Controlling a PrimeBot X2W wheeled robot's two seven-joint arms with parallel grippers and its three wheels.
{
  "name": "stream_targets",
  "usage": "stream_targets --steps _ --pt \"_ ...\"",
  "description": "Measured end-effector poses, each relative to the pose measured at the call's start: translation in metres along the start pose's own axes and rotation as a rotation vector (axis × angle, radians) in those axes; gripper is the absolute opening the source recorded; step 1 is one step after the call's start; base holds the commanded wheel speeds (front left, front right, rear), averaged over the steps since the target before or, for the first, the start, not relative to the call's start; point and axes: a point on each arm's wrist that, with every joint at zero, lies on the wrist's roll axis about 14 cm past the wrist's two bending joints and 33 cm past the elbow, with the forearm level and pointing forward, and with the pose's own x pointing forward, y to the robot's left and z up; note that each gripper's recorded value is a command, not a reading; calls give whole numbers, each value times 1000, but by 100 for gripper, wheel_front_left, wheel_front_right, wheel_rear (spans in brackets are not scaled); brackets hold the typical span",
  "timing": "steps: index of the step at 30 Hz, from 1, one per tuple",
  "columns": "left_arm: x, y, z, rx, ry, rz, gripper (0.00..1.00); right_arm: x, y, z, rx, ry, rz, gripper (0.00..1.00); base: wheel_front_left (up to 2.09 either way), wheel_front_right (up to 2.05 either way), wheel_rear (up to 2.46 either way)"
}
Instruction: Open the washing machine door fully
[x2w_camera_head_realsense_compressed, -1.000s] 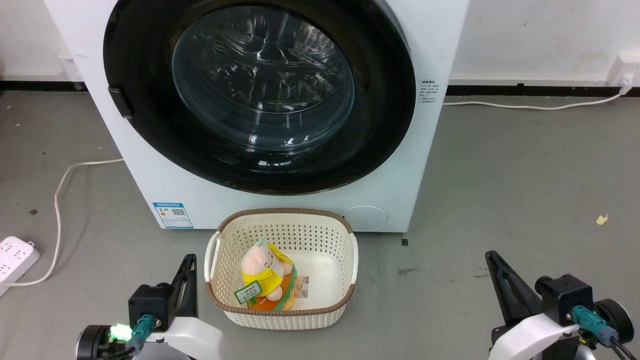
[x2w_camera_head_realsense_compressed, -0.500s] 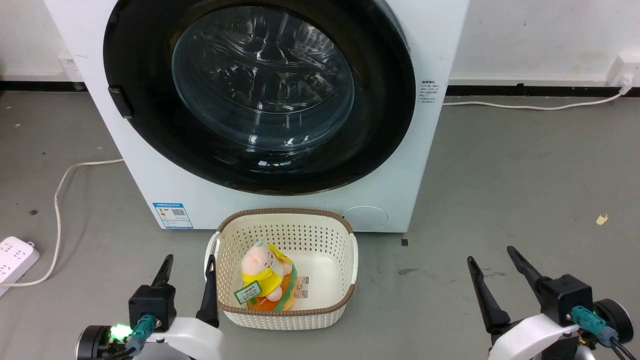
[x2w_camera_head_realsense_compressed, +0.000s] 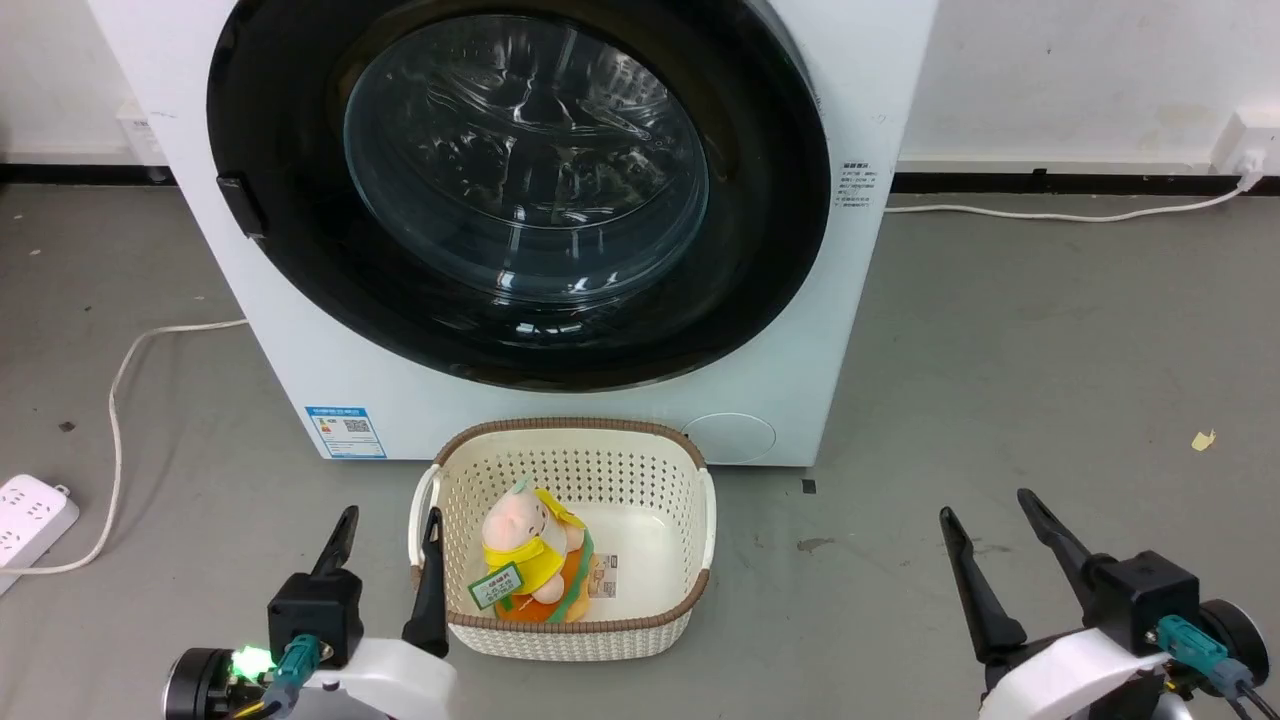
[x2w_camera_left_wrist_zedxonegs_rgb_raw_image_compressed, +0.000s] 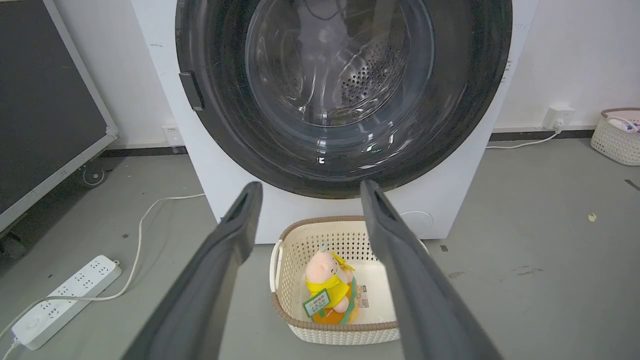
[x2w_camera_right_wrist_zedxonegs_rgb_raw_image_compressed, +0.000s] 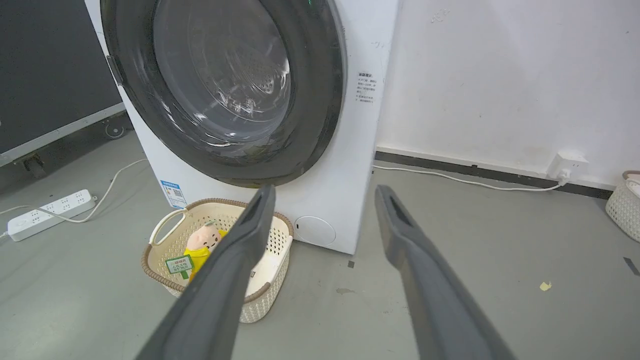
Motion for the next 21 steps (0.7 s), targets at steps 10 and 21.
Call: stream_targets --steps 10,21 --pt "-2 1 1 -1 -12 4 100 3 4 -1 116 -16 9 100 0 0 0" --pt "1 0 -8 -8 0 1 100 32 -1 13 270 -65 18 39 0 0 0"
